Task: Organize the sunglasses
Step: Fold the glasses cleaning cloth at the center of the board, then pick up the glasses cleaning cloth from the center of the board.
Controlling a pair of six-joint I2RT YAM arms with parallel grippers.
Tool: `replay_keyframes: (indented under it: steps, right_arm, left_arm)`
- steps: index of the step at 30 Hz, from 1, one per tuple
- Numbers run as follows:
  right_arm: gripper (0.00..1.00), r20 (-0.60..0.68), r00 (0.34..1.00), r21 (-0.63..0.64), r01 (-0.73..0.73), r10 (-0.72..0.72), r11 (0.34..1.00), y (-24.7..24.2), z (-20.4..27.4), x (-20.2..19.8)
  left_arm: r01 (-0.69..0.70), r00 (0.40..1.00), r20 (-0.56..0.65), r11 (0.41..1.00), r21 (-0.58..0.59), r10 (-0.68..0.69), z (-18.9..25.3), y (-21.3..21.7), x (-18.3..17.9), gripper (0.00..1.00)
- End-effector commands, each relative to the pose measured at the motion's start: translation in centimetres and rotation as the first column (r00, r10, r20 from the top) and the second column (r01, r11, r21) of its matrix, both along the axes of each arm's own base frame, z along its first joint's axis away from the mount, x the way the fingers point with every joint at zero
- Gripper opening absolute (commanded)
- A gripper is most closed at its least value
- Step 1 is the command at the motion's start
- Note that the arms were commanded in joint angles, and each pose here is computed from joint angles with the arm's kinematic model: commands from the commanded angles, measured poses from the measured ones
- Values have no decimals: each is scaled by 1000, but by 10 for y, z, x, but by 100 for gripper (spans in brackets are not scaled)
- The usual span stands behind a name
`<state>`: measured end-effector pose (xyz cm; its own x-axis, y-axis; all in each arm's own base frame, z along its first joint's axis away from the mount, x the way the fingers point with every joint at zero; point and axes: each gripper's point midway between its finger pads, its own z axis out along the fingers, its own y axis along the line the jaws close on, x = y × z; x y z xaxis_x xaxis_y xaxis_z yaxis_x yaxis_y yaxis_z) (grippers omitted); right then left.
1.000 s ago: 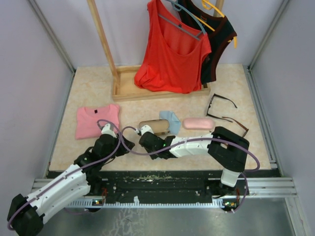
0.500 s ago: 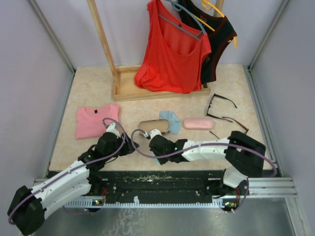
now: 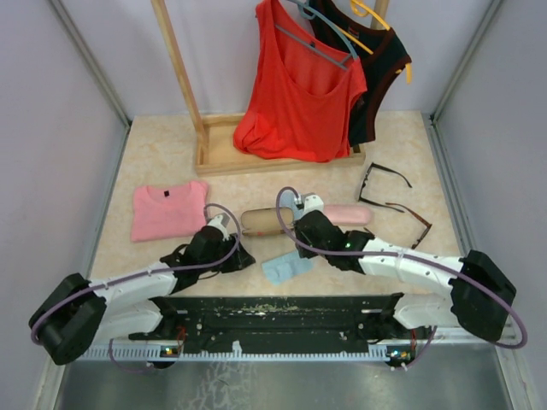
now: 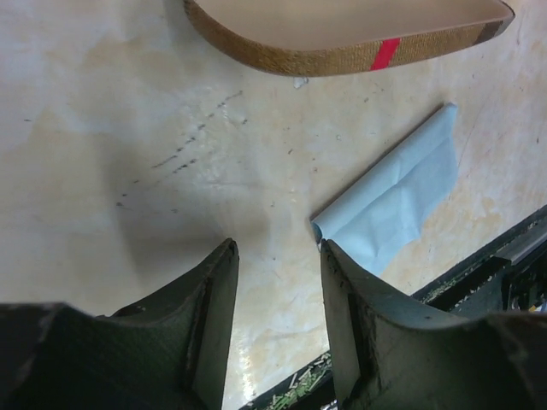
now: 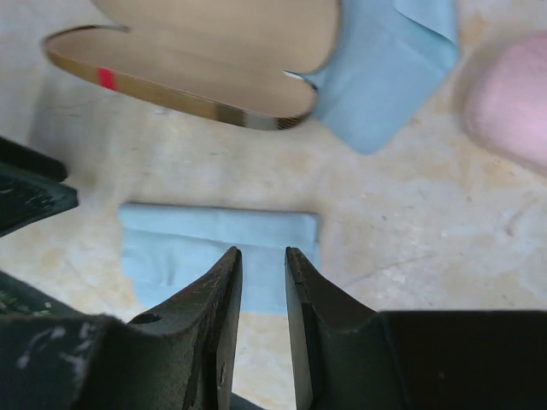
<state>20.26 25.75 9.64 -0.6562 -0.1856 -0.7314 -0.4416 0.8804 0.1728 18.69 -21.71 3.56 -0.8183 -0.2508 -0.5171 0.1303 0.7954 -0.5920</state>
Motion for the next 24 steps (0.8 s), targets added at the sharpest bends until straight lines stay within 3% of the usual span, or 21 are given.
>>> replay_keyframes:
  steps: [1, 13, 24]
  right_arm:
    - [28, -4, 997, -11, 77, -77, 997, -23, -4, 7]
    - [28, -27, 992, 6, 121, -120, 993, -41, -12, 7]
    - [29, -19, 990, 9, 142, -142, 990, -52, -10, 8]
  left_arm:
    - [-1, 1000, 30, 999, -40, 2, 14, -26, 9, 48]
    - [-120, 990, -65, 988, 97, 127, -19, -36, -5, 51]
    - [-138, 983, -97, 971, 193, 158, -31, -34, -16, 49]
